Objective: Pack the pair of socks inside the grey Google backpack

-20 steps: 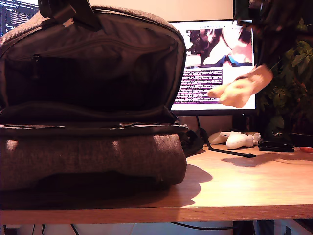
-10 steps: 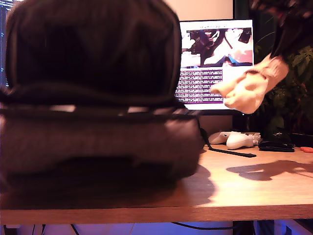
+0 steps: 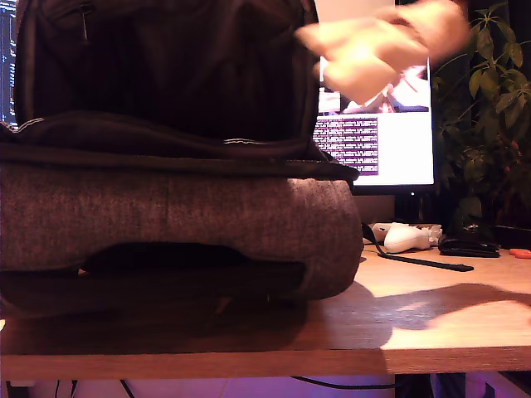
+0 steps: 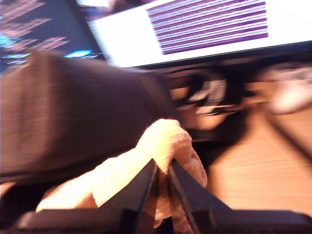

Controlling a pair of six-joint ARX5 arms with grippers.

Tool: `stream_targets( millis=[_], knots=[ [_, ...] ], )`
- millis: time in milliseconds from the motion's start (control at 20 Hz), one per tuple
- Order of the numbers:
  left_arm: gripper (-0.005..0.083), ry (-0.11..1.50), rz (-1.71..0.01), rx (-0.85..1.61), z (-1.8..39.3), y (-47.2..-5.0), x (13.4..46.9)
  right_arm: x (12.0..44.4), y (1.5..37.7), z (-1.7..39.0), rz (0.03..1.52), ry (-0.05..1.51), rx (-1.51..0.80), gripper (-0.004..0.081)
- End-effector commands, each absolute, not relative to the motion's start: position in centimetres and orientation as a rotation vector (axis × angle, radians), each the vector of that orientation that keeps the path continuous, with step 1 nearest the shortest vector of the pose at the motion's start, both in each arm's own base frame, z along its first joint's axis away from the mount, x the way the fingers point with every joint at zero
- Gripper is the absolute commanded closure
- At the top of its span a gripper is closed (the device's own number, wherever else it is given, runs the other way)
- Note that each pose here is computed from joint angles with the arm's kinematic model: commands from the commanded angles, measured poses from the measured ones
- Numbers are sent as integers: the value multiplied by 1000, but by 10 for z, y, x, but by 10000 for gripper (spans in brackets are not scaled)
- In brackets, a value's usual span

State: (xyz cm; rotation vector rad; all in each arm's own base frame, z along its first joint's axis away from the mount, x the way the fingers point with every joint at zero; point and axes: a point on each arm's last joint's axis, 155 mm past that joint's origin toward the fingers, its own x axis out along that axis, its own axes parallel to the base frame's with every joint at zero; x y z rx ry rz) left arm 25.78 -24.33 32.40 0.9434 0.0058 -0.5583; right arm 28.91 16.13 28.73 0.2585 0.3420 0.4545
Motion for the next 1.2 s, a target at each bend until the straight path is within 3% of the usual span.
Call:
stream_targets(
  millis=[0,400,650,850,1000,1150],
  knots=[
    [798,-99,-539,841,375,-244,252,287,178,283,483,353,290,783],
    [798,-134,-541,811,396,-244,249,276,269,267,619,385,339,783],
    [798,-126,-545,824,395,-243,249,297,310,262,648,333,448,783],
    [798,-141,-547,815,401,-243,248,310,332,230,649,375,468,783],
    [798,-136,-534,819,401,-240,251,293,355,214,718,449,488,783],
    [798,-128,-509,837,401,-233,257,272,375,229,796,397,472,783]
  ],
)
